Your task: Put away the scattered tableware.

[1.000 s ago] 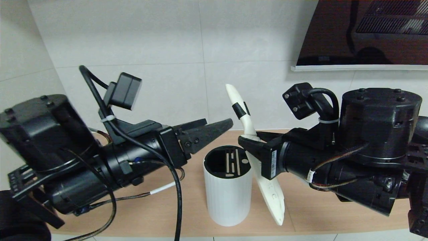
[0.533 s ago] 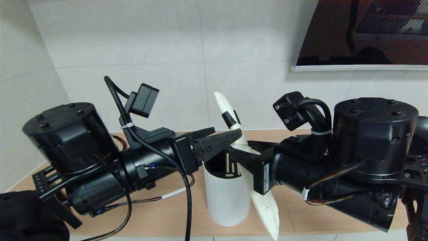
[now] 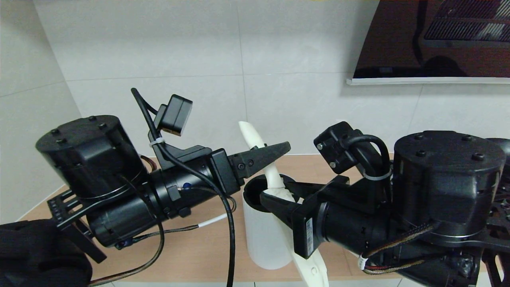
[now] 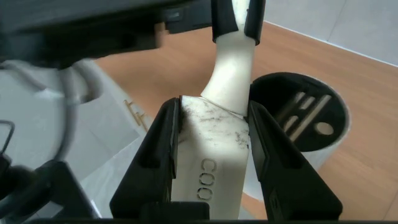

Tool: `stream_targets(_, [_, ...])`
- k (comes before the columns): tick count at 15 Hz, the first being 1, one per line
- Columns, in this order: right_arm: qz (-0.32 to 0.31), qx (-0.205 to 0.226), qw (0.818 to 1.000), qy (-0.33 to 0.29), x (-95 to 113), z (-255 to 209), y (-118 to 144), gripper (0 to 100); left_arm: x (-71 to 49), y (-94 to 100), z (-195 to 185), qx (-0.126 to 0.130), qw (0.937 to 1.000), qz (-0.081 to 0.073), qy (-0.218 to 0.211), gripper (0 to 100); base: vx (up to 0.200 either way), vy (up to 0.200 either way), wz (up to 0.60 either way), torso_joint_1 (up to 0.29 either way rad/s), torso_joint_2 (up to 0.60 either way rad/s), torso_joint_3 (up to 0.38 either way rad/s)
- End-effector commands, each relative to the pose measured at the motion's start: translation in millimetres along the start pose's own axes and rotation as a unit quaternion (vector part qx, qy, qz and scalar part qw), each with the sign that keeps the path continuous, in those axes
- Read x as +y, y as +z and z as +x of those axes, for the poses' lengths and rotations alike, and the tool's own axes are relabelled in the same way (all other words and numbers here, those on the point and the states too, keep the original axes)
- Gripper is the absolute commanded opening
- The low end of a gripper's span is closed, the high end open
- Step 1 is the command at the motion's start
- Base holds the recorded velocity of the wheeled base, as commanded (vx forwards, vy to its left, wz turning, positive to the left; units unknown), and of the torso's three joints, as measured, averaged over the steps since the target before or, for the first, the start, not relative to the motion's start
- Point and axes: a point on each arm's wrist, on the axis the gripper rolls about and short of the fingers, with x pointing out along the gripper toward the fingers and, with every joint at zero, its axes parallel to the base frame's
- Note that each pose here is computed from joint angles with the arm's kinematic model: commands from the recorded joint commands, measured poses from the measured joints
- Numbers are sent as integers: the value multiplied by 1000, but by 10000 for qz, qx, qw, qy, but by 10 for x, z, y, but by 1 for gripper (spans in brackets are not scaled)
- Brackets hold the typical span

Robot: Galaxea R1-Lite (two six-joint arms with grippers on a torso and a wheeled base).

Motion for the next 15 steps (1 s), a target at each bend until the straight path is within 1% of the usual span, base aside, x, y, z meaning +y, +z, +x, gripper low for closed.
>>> stream_targets(1, [-5, 15, 10000, 25, 14, -6, -9, 0, 43, -25, 51, 35, 10000, -36, 63, 100, 0, 0, 0, 0, 0, 0])
stream_targets(3, [-3, 7, 10000, 26, 14, -6, -7, 0, 69, -48, 74, 72, 9999, -54, 99, 100, 0, 0, 0, 0, 0, 0])
stream_targets(5, [-3, 1, 10000, 35, 18, -10, -4, 0, 69, -47, 74, 67, 9999, -54, 105, 100, 0, 0, 0, 0, 0, 0])
stream_targets(11, [-27, 71, 9999, 100, 56, -19, -46, 0, 82, -47, 85, -12, 9997, -47, 228, 100, 0, 0, 0, 0, 0, 0])
stream_targets(12, [-28, 72, 9999, 107, 61, -19, -46, 0, 83, -50, 83, -6, 9997, -49, 232, 0, 0, 0, 0, 0, 0, 0])
stream_targets(15, [-26, 63, 9999, 101, 56, -23, -42, 0, 91, -61, 86, 30, 9997, -57, 220, 0, 0, 0, 0, 0, 0, 0])
